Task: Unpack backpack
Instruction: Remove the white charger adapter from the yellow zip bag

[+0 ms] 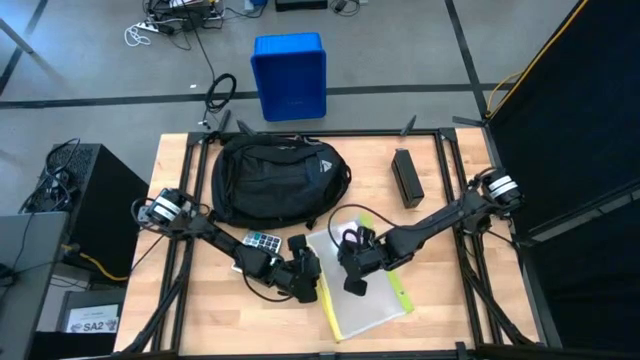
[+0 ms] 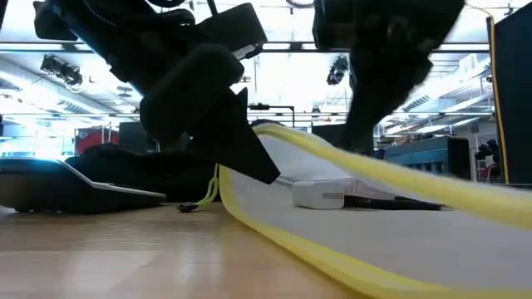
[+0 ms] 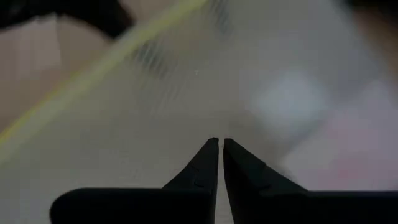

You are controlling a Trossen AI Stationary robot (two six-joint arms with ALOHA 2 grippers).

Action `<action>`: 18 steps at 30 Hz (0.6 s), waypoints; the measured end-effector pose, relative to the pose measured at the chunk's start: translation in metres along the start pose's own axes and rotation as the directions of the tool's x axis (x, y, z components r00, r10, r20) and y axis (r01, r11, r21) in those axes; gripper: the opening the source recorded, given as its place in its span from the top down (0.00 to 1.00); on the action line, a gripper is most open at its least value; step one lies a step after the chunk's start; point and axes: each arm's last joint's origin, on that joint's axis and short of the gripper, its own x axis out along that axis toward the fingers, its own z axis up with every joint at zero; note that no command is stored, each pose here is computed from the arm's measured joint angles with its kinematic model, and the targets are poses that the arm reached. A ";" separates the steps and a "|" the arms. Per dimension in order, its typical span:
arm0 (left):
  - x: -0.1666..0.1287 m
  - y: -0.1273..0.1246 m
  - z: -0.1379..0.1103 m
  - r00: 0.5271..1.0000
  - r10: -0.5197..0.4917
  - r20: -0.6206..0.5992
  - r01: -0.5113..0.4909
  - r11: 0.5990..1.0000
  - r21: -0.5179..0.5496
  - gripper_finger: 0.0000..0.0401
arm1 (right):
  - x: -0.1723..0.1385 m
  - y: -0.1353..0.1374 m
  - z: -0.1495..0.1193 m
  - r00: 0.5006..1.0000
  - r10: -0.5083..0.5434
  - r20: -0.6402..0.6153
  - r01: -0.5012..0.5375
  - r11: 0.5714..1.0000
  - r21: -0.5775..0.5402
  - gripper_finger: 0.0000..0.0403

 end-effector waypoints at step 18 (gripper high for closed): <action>0.002 0.002 0.003 1.000 0.014 0.021 -0.016 0.993 0.114 0.42 | 0.053 -0.065 -0.002 0.889 -0.286 -0.358 0.307 0.952 0.002 1.00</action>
